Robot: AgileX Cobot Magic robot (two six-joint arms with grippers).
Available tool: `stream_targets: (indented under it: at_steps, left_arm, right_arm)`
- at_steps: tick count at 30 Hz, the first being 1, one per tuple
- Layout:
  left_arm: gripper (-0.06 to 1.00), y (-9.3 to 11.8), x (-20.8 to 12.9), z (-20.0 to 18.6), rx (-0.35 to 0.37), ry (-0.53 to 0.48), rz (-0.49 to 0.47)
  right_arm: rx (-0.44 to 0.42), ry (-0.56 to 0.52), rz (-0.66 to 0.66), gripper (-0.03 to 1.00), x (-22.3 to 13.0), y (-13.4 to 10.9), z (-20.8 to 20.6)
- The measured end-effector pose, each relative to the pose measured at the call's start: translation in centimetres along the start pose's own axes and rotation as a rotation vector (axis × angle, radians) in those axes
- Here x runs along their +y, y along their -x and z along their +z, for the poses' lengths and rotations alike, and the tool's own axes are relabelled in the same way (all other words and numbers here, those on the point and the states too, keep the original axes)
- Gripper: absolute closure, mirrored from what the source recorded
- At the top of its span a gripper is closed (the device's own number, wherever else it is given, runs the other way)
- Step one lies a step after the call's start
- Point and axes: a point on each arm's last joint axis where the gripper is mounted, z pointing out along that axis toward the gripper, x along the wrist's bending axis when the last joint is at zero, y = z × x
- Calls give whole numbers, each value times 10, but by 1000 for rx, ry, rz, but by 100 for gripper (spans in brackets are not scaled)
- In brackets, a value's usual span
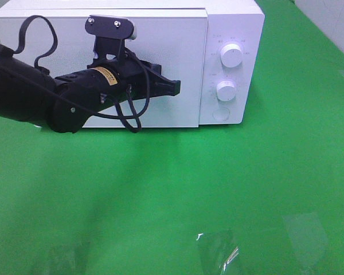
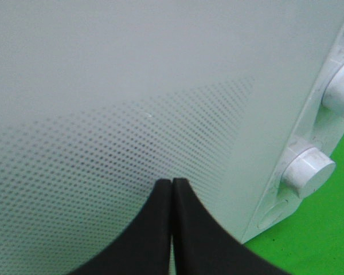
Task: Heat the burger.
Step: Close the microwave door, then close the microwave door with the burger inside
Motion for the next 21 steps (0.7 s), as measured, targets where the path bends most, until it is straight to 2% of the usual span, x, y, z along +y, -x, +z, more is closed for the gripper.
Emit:
stream_targets:
  at_steps: [6, 12, 19, 21]
  left_arm:
    - [94, 2, 3, 13, 4, 0, 49]
    - [94, 3, 4, 15, 0, -34, 58]
    - [94, 4, 11, 9, 5, -89, 24]
    - [94, 12, 21, -1, -3, -91, -8]
  right_arm:
    - [0, 0, 0, 23, 0, 0, 0]
    - [0, 0, 0, 23, 0, 0, 0]
    - [0, 0, 0, 23, 0, 0, 0]
    - [0, 0, 0, 23, 0, 0, 0]
